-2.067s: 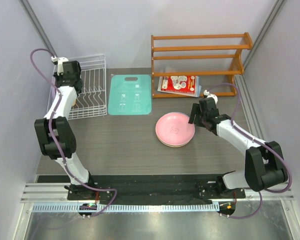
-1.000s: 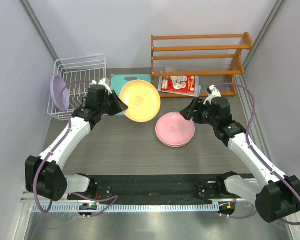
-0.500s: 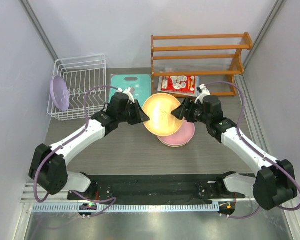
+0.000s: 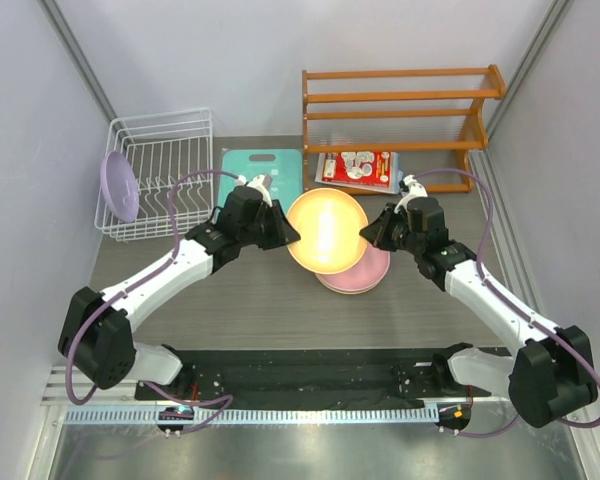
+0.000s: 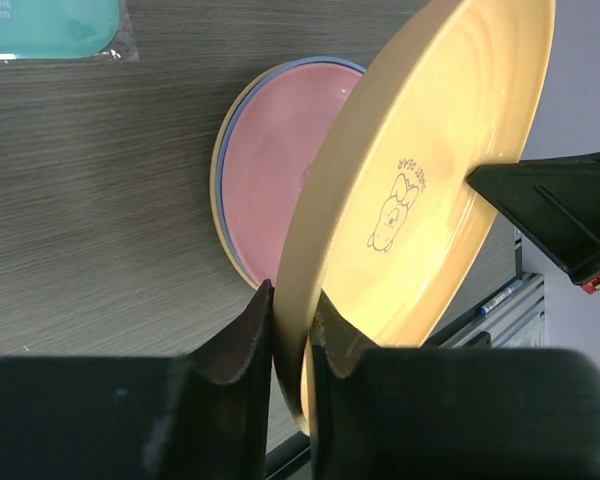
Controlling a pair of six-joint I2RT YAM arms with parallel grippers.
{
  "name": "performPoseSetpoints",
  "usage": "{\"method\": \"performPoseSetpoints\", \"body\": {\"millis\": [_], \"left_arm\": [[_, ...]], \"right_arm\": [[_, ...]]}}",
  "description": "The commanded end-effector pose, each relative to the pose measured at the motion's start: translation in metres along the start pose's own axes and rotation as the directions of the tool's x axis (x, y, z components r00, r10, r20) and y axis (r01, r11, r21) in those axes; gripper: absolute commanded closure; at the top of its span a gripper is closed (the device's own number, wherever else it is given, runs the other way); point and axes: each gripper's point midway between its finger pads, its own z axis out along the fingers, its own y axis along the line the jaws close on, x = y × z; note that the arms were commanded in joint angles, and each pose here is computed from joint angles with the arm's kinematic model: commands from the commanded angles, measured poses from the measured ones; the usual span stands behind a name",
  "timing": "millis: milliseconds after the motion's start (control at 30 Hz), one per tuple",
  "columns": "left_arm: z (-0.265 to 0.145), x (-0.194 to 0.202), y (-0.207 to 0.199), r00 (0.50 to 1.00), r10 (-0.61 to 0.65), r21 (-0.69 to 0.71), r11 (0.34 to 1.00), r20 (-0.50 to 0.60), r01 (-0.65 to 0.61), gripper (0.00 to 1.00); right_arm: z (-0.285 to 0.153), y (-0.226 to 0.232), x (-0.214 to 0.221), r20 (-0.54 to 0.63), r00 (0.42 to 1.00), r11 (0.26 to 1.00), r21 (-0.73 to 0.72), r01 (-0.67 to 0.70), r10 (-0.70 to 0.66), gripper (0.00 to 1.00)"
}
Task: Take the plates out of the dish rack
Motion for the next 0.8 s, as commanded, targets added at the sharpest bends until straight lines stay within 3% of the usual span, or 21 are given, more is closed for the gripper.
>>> {"method": "performPoseSetpoints", "body": {"millis": [0,33,133,167,333,500,600,767], "left_arm": [[-0.012,-0.030,-0.008,0.993,0.054,-0.030,0.998,0.105,-0.051,0.65],[-0.012,-0.031,-0.002,0.991,0.060,-0.060,0.997,0.117,-0.053,0.39],[-0.019,-0.036,0.011,0.986,0.083,-0.135,0.989,0.143,-0.064,0.09],[-0.022,-0.042,0.018,0.981,0.097,-0.178,0.982,0.169,-0.067,0.04],[-0.061,-0.070,0.055,0.937,0.236,-0.424,0.899,0.259,-0.109,0.00],[-0.132,-0.117,0.094,0.825,0.443,-0.728,0.684,0.352,-0.057,0.01],[-0.163,-0.136,0.101,0.775,0.498,-0.788,0.616,0.388,-0.001,0.01],[-0.185,-0.162,0.121,0.748,0.475,-0.793,0.599,0.463,0.111,0.01]], "right_arm": [[-0.016,0.006,-0.027,0.106,0.994,1.000,0.024,0.009,-0.011,0.99],[-0.017,0.002,-0.028,0.110,0.994,0.999,0.048,0.018,-0.023,0.99],[-0.024,-0.009,-0.030,0.116,0.993,0.993,0.121,0.020,-0.034,0.99],[-0.026,-0.017,-0.028,0.108,0.993,0.986,0.163,0.027,-0.045,0.99],[-0.033,-0.044,-0.022,0.071,0.996,0.952,0.305,0.037,-0.062,0.99],[-0.034,-0.058,-0.017,0.013,0.996,0.922,0.380,0.074,-0.086,0.99],[-0.031,-0.059,-0.015,-0.001,0.996,0.921,0.381,0.081,-0.087,0.99],[-0.017,-0.067,-0.007,-0.040,0.995,0.912,0.398,0.099,-0.090,0.99]]}}
